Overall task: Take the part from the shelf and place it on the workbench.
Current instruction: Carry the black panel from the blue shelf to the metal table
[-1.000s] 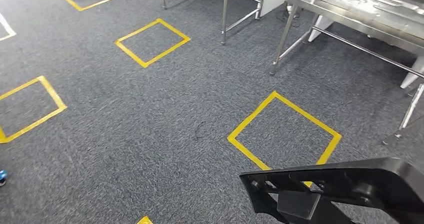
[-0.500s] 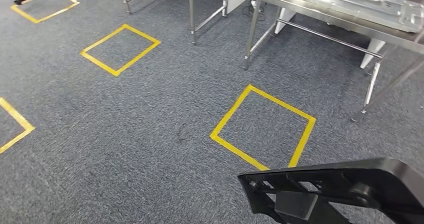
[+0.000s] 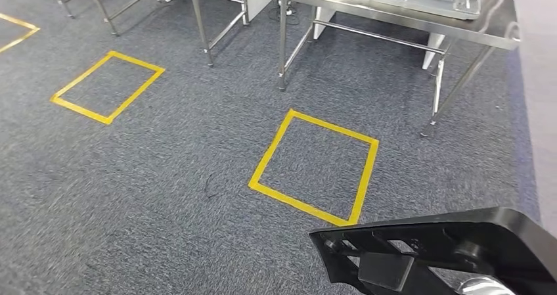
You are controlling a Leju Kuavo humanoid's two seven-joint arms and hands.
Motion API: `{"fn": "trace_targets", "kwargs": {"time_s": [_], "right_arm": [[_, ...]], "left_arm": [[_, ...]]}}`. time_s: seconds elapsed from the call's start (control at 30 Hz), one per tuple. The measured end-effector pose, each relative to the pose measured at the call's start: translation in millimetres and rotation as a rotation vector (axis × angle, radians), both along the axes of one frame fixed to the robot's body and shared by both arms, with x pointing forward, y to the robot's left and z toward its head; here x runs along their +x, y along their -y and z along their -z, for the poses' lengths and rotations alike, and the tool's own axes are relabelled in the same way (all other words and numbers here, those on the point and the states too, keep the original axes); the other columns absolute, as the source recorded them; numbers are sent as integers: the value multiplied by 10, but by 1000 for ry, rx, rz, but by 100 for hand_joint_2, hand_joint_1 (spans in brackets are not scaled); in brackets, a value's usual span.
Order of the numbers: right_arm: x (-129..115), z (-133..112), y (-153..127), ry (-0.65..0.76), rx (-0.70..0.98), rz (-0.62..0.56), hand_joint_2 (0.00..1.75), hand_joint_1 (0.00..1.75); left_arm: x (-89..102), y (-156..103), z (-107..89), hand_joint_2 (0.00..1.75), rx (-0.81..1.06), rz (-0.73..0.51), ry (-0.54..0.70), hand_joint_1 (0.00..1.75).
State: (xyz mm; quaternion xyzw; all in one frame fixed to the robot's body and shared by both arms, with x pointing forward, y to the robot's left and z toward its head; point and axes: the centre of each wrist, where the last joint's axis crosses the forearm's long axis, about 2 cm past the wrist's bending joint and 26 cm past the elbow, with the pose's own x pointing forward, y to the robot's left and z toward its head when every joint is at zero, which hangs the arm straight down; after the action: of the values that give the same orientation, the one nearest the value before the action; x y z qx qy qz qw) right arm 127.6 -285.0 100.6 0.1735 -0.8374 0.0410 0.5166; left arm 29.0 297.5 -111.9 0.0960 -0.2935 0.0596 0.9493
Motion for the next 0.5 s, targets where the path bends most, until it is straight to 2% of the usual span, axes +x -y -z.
{"fn": "trace_targets", "kwargs": {"time_s": [0.27,0.5], "right_arm": [[14,-2,-27,-12,-51,74,175,175],[7,0,-80,-13,-60,89,175,175]], "left_arm": [[8,8,0,175,-10,1,8,0],[-11,9,2,175,-17,3,9,0]]}}
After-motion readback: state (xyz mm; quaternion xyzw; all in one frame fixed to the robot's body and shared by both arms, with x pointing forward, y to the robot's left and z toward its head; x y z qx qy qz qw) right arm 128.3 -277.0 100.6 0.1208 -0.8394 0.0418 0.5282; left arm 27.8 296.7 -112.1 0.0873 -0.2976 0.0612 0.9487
